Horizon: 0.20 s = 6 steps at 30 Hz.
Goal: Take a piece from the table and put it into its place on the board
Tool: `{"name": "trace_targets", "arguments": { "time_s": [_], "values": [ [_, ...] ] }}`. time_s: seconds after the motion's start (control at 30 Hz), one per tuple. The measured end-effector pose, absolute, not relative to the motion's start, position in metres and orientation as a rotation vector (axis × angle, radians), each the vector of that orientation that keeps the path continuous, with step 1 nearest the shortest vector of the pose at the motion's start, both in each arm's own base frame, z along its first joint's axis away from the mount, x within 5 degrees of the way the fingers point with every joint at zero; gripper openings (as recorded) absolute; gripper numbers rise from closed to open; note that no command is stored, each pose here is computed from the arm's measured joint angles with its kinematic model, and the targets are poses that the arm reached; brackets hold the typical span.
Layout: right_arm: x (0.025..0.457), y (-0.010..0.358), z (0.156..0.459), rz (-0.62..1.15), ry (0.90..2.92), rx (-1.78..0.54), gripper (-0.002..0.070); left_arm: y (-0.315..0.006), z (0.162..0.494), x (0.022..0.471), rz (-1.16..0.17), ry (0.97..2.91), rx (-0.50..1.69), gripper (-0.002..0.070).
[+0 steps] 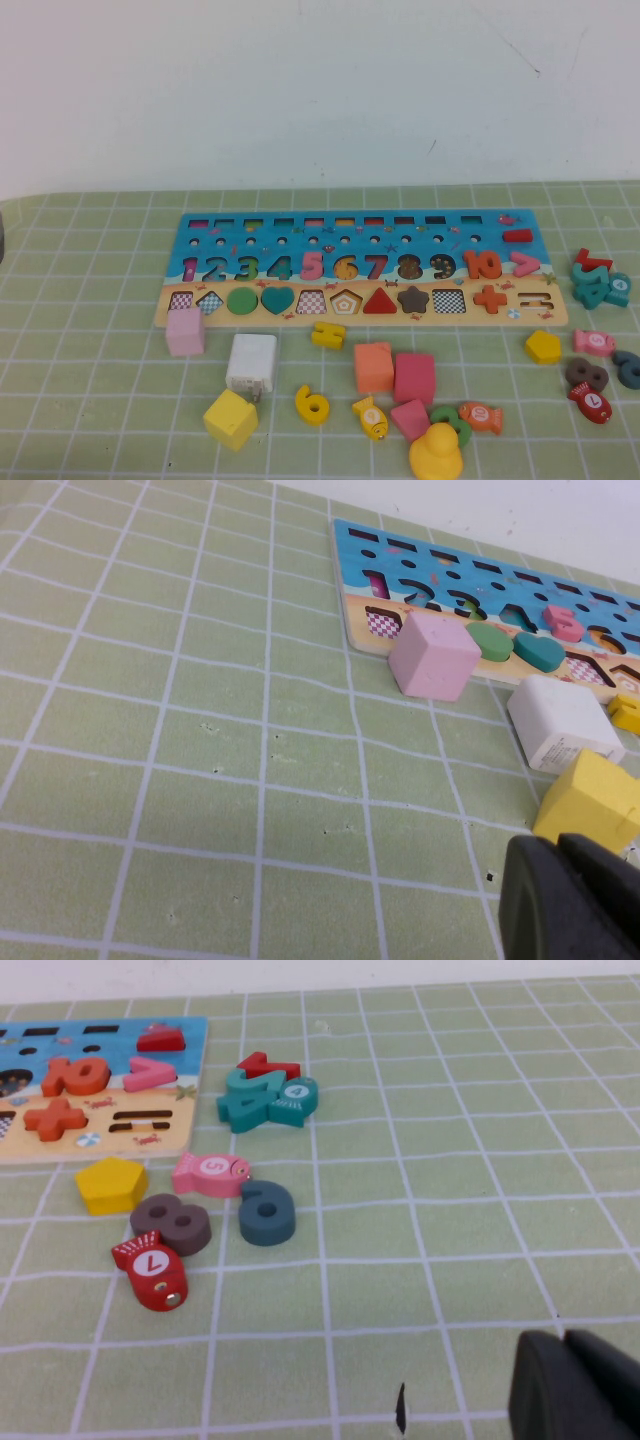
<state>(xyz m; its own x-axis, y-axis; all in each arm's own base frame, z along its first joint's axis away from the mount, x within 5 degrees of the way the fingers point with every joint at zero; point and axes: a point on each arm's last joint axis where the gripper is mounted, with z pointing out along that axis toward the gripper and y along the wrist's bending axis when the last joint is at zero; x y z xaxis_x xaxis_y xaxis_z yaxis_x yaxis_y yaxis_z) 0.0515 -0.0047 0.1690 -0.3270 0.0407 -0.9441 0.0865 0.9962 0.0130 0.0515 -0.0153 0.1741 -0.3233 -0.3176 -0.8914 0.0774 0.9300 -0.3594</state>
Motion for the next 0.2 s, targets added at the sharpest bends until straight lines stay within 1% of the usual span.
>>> {"name": "trace_targets", "arguments": {
  "time_s": [0.07, 0.2],
  "values": [
    [0.0515, -0.0047, 0.1690, -0.046, 1.904, 0.091, -0.0001, -0.0151, 0.1740, 0.0515, -0.393, 1.862, -0.172, -0.0001],
    [0.0515, -0.0047, 0.1690, -0.046, 1.904, 0.091, -0.0001, -0.0126, 0.1733, 0.0518, -0.316, 1.868, -0.124, -0.0001]
  ]
}}
